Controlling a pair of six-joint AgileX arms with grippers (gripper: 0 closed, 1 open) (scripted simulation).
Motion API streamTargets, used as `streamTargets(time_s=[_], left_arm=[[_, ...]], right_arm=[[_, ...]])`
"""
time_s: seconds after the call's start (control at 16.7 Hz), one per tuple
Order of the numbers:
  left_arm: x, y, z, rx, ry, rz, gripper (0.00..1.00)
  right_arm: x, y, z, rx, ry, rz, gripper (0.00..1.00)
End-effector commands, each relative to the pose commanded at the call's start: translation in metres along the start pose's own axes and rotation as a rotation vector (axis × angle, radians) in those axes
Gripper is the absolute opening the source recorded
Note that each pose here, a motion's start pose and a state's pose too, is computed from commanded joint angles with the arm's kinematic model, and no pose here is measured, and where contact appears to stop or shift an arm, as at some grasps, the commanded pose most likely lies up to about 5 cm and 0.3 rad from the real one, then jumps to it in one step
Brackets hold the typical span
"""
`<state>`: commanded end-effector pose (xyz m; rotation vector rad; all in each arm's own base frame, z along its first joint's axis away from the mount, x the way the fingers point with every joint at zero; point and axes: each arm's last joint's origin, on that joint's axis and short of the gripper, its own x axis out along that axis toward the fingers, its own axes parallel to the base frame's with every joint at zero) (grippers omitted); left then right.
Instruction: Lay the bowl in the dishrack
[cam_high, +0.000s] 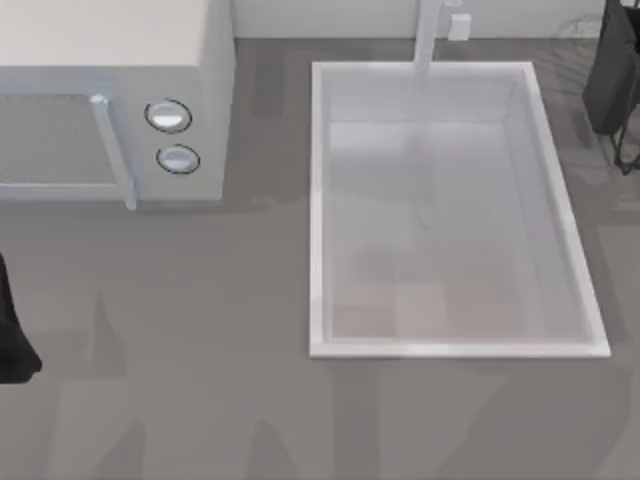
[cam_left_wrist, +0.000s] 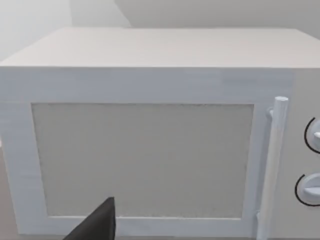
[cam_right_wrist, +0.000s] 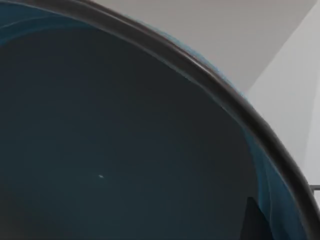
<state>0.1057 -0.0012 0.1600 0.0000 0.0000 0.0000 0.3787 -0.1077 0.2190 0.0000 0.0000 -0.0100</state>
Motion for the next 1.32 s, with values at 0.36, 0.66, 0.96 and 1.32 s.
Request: streamTargets(time_s=[0.36, 0.66, 0.96, 1.32], left_arm=[[0.0000, 0.0000, 0.0000, 0.000, 0.000, 0.000, 1.00], [0.0000, 0.0000, 0.0000, 0.000, 0.000, 0.000, 1.00], [0.0000, 0.0000, 0.0000, 0.000, 0.000, 0.000, 1.00], [0.0000, 0.0000, 0.0000, 0.000, 0.000, 0.000, 1.00]], right_arm=[[0.0000, 0.0000, 0.0000, 0.000, 0.000, 0.000, 0.23], [0.0000, 0.0000, 0.0000, 0.000, 0.000, 0.000, 0.60], [0.0000, 0.0000, 0.0000, 0.000, 0.000, 0.000, 0.98], [0.0000, 0.0000, 0.0000, 0.000, 0.000, 0.000, 1.00]])
